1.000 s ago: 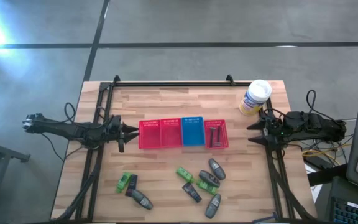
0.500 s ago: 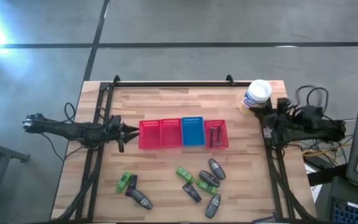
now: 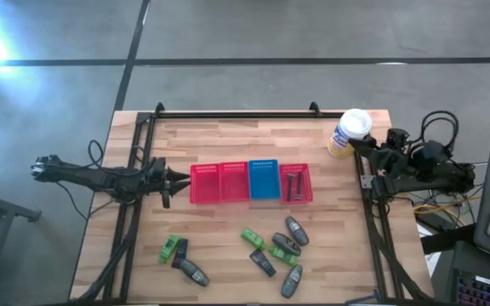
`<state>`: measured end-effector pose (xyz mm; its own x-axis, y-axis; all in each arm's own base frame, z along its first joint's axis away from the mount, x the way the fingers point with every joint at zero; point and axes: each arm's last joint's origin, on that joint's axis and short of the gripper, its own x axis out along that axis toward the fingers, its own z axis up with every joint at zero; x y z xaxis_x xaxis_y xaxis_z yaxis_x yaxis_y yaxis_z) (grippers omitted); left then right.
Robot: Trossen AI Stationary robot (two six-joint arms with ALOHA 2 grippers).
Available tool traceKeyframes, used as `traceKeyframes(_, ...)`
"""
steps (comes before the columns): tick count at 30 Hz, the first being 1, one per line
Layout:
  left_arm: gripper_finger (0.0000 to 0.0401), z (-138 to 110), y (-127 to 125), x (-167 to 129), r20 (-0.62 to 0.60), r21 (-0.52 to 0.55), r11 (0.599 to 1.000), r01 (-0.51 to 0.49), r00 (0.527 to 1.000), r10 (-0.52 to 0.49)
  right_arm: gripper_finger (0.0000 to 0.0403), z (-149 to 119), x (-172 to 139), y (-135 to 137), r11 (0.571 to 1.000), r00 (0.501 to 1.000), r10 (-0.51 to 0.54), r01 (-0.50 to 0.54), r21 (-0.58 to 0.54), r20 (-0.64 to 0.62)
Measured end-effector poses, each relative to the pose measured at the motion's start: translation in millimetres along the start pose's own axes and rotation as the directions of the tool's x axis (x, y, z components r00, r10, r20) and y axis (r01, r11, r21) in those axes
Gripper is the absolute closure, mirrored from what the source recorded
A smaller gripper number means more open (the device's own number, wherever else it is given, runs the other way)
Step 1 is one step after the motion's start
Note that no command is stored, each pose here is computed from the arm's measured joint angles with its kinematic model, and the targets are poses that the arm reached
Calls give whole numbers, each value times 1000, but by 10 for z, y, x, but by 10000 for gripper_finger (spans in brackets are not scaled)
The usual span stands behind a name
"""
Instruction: Pick & Place Travel size toiletries
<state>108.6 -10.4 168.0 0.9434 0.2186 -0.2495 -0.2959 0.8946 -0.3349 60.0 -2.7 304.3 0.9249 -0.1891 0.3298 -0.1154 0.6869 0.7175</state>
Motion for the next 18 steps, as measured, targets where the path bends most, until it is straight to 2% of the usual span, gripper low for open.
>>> traceKeyframes(3,263,0,0,0,0,0,1000,0,1000,0,114,-70,121,-16,999,999,-25,27,47,-43)
traceKeyframes(6,263,0,0,0,0,0,1000,0,1000,0,119,-197,272,-61,985,988,-58,80,155,-144)
traceKeyframes(8,263,0,0,0,0,0,1000,0,1000,0,119,-322,373,-120,957,963,-89,153,248,-253)
traceKeyframes(10,263,-1,0,0,0,0,1000,0,1000,0,117,-470,461,-190,908,914,-108,251,335,-390)
traceKeyframes(12,263,0,0,0,0,0,1000,0,1000,0,116,-628,536,-262,848,834,-116,367,384,-540)
traceKeyframes(14,263,0,0,0,0,0,1000,0,1000,0,116,-790,609,-318,788,729,-133,489,375,-672)
traceKeyframes(18,263,0,0,0,0,0,1000,0,1000,0,119,-1075,698,-395,676,475,-226,705,214,-850)
